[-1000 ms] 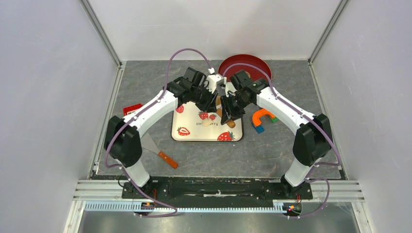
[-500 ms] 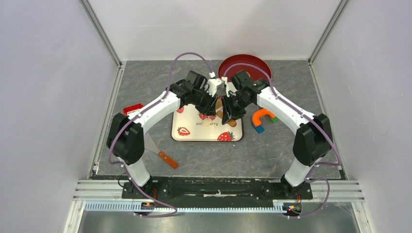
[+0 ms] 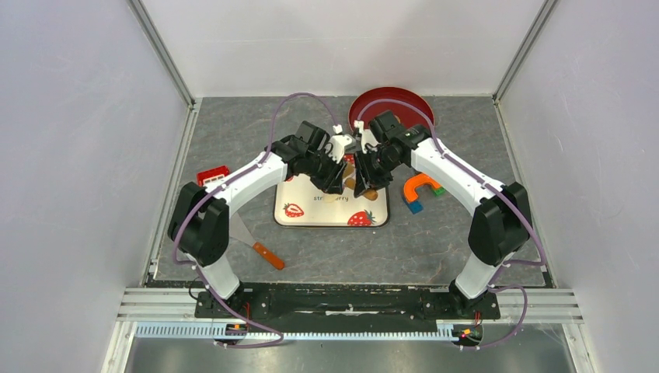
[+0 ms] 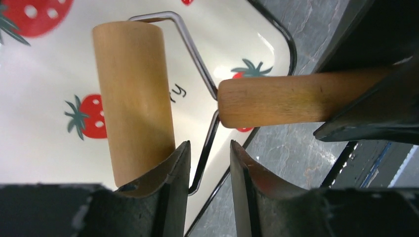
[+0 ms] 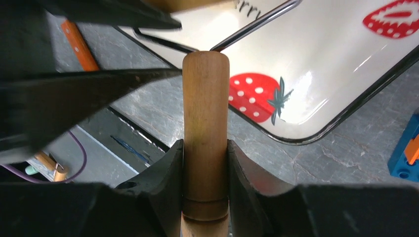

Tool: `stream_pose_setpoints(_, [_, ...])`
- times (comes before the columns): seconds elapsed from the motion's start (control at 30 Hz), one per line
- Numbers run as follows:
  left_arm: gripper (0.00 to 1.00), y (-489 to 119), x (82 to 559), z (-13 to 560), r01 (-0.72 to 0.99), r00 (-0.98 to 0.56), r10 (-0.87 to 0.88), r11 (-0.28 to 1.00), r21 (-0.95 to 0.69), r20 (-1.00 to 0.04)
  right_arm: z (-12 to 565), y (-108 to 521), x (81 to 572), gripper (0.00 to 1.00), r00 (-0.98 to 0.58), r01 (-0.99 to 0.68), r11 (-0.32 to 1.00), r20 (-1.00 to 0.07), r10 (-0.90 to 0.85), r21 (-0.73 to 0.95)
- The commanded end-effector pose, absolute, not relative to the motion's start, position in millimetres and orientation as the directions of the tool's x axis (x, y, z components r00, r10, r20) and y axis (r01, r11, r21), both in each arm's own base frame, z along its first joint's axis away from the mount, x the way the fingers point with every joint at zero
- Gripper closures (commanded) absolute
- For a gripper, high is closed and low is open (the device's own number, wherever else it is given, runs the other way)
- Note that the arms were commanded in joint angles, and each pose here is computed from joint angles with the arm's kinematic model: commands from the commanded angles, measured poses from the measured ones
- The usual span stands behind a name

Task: Roll out the dumpling wrappers from the dough

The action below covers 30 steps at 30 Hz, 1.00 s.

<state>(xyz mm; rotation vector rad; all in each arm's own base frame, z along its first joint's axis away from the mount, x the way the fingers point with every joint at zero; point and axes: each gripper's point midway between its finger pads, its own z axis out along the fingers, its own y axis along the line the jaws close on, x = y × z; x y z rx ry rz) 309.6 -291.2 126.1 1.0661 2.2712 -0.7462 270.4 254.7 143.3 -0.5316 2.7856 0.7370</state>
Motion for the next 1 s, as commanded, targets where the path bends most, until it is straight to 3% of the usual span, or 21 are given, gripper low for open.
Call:
stream_pose_setpoints(0.0, [0.58,-263,302,108,0.778,-0.587,0.563,0.591,-0.214,-0.582,190,272,293,1.0,-0.861,-0.461,0.748,-0.445,-0.247,0.477])
stream_pose_setpoints(0.3, [0.59,-251,305,118,0.745,-0.619,0.51,0.623,-0.24,-0.597,186,265,294,1.0,-0.864,-0.448,0.757,-0.446,-0.231,0.476])
stream_pose_setpoints(0.37, [0.66,-254,303,117,0.74,-0.631,0.502,0.619,-0.265,-0.591,188,267,295,1.0,-0.865,-0.445,0.75,-0.451,-0.22,0.489])
stream_pose_setpoints(0.5, [0.97,-258,301,117,0.716,-0.659,0.472,0.63,-0.299,-0.585,190,269,298,1.0,-0.868,-0.435,0.743,-0.456,-0.196,0.508])
stream_pose_setpoints(0.63, [0.98,-261,305,123,0.682,-0.685,0.424,0.659,-0.317,-0.592,192,269,303,0.99,-0.877,-0.399,0.752,-0.459,-0.144,0.525])
stream_pose_setpoints(0.73, [0.98,-252,314,124,0.611,-0.722,0.373,0.739,-0.284,-0.582,197,262,314,0.67,-0.891,-0.322,0.771,-0.45,-0.051,0.549])
stream_pose_setpoints(0.83, [0.98,-243,318,129,0.551,-0.734,0.315,0.794,-0.257,-0.601,205,250,328,0.28,-0.879,-0.264,0.786,-0.475,0.042,0.559])
stream_pose_setpoints(0.9, [0.98,-239,320,138,0.525,-0.721,0.266,0.812,-0.254,-0.639,206,238,333,0.1,-0.876,-0.219,0.786,-0.471,0.102,0.578])
stream_pose_setpoints(0.97, [0.98,-233,321,146,0.494,-0.704,0.226,0.836,-0.237,-0.673,206,230,336,0.02,-0.874,-0.187,0.766,-0.46,0.156,0.615])
